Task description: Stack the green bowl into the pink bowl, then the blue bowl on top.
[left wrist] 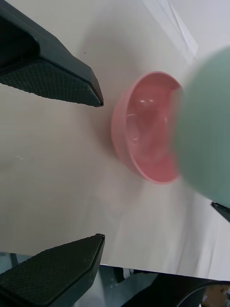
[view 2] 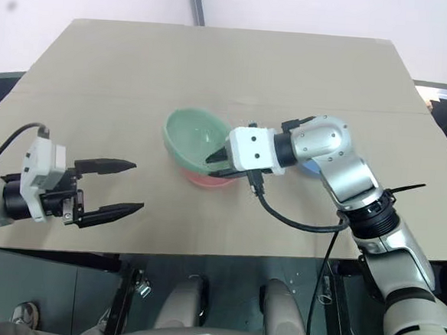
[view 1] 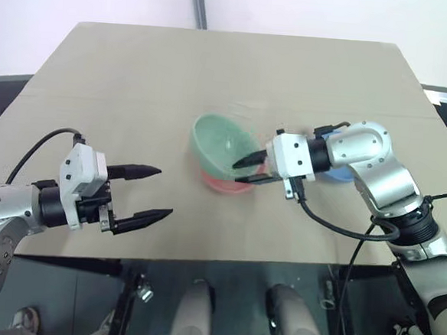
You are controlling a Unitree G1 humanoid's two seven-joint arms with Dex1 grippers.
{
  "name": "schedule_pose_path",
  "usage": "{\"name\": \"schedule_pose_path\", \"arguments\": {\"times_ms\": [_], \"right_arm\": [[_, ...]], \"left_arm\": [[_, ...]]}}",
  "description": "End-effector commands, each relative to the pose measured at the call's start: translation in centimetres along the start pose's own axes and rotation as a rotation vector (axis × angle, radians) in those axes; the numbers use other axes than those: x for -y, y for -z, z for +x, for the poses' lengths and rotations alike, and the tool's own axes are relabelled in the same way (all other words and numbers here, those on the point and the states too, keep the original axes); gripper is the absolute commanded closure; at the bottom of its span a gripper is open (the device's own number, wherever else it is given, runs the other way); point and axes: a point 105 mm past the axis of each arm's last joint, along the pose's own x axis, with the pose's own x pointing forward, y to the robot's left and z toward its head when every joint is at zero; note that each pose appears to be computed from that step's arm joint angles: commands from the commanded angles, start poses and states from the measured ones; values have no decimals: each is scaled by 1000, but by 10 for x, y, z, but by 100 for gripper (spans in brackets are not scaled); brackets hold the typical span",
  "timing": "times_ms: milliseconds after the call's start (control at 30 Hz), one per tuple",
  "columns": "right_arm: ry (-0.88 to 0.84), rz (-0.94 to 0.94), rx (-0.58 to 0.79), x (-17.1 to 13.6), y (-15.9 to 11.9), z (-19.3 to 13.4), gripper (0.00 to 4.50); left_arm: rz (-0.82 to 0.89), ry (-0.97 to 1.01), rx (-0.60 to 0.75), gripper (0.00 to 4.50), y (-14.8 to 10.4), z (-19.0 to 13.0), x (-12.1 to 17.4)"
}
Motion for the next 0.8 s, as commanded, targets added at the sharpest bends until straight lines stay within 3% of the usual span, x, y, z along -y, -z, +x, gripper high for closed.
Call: {"name": "schedule_pose_path", "arguments": {"times_ms": [33,67,267,500,567,800], "right_arm": [[63,-59,-22,7,0,-7,174],[73,-51,-21,7,-1,-11,136],[229,73,-23,20,-9,-45,136],[484,316,-335,10,57,-104,136],[493,334,-407,0,75,-108,136],[462,453,-474,-27,108,-102,136]], "left_arm": [[48,-13,0,0,-7,-5,0],[47,-13,-1,0,-7,-5,0],[51,-11,17,0,-9,-2,2],[54,10,38,0,-12,5,0],[59,18,44,0,-13,7,-1],[79,46,41,0,-19,7,-4]]}}
